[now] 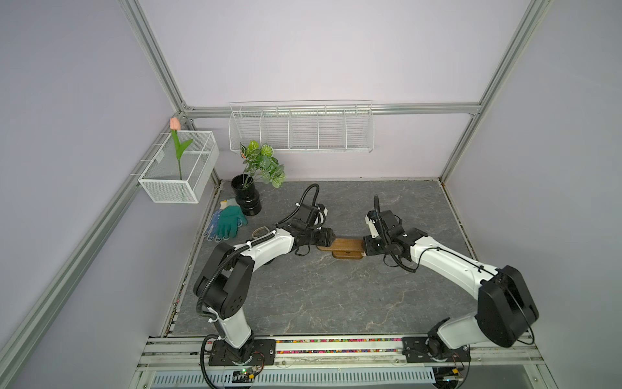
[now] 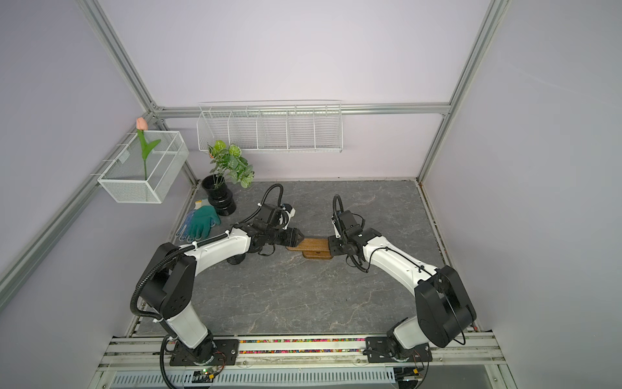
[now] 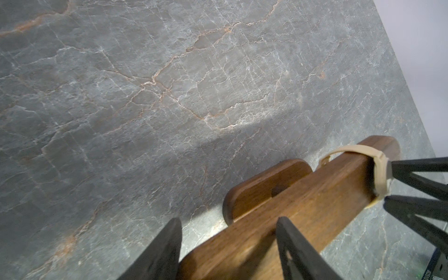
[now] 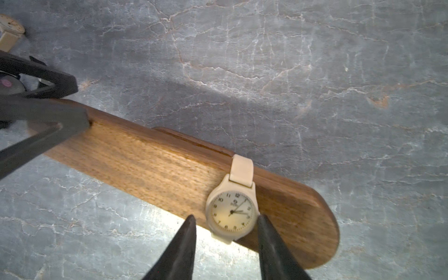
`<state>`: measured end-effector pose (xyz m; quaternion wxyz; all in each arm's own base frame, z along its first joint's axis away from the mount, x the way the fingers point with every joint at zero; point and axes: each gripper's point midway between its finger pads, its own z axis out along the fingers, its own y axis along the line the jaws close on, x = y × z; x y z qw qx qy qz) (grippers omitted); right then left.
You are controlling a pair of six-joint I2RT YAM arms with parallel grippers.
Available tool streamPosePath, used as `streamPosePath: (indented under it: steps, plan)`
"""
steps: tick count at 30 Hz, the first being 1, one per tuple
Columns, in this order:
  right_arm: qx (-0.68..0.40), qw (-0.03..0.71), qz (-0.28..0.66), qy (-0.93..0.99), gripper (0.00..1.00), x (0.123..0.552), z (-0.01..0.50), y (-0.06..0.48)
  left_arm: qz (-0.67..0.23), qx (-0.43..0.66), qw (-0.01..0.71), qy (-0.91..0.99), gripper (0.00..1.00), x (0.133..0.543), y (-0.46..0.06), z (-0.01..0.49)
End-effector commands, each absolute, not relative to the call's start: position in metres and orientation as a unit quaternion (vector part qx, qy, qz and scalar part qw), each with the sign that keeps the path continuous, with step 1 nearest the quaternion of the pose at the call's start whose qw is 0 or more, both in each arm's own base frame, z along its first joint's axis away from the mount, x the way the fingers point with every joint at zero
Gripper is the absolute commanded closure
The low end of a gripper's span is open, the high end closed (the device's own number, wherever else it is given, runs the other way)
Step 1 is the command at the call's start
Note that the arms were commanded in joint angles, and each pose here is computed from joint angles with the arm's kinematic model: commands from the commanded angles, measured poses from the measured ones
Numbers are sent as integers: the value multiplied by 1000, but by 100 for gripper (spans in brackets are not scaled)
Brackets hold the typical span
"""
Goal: Place watch on stand
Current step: Place the watch on the stand.
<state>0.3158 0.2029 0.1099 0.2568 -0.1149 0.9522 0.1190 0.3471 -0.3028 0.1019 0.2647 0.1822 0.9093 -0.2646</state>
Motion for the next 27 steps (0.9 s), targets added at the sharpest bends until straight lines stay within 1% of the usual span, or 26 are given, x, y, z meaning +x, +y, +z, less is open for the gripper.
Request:
streamPosePath:
  steps: [1, 9, 15, 18, 21, 25, 27]
  plan:
    - [-137, 261, 135, 946, 56, 318, 114, 221, -275, 182, 256, 909, 36, 338, -305, 103]
    - [-156, 259, 139, 943, 56, 318, 114, 242, -272, 178, 260, 909, 36, 337, -302, 104]
    - [-160, 263, 137, 942, 55, 319, 117, 246, -271, 173, 265, 909, 36, 337, -301, 106]
    - [-163, 267, 135, 940, 50, 317, 120, 245, -267, 167, 267, 911, 35, 337, -298, 107]
    - [-162, 276, 127, 939, 44, 315, 127, 238, -261, 155, 279, 911, 32, 338, -292, 114]
    - [-158, 301, 110, 934, 35, 309, 148, 219, -241, 127, 293, 917, 23, 338, -278, 130]
    - [-153, 319, 110, 929, 31, 306, 160, 209, -227, 122, 292, 921, 22, 337, -271, 140]
